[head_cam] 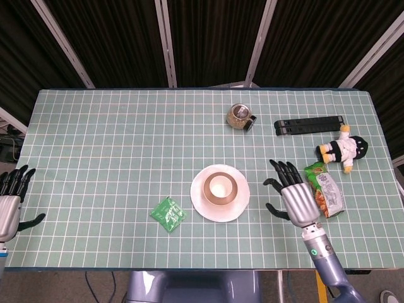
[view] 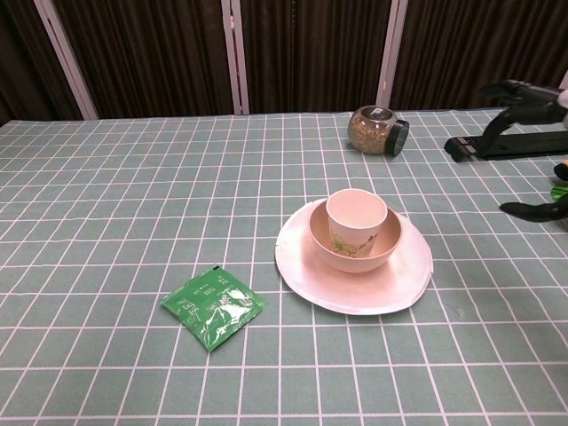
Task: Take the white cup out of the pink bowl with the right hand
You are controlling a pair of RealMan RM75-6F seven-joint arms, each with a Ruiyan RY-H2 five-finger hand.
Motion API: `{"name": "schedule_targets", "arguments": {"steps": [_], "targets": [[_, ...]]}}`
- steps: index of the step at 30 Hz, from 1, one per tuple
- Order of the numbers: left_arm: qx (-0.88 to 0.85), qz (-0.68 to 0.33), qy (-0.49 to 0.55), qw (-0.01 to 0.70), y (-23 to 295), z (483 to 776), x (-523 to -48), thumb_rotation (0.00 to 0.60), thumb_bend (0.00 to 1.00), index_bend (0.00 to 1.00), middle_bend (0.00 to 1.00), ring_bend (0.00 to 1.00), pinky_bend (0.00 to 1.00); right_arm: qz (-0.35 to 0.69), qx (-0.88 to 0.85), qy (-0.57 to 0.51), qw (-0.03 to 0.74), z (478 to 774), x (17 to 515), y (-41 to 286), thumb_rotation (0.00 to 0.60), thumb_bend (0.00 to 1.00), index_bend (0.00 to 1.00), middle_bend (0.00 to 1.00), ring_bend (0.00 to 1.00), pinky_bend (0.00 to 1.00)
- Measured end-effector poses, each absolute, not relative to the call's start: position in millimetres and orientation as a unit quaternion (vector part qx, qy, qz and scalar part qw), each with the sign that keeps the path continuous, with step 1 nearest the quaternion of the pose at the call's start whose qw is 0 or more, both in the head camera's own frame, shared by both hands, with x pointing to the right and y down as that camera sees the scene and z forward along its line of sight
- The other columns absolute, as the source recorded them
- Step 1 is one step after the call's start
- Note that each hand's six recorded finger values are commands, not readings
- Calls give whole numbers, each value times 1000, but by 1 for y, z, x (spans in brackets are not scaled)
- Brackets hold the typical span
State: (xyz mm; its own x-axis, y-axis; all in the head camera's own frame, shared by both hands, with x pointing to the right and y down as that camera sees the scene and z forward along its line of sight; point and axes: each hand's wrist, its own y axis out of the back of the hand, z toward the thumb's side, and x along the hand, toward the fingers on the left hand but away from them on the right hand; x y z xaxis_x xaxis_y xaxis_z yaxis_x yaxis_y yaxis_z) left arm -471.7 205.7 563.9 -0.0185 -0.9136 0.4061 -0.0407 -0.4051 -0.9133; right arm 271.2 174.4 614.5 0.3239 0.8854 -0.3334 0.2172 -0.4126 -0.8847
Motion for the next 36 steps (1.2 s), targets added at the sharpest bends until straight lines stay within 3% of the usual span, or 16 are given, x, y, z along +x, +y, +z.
{"name": "schedule_targets", "arguments": {"steps": [12,36], "targets": [[-600,-591,399,363,204,566,-473,600,0,0,0,0,0,429,-741,-377,355,643,213,164,600,179,454,14,0,0],[-601,-596,399,353,202,570,-477,600,0,0,0,0,0,436,-765,-367,301,679,173,164,600,191,492,39,0,0]]}}
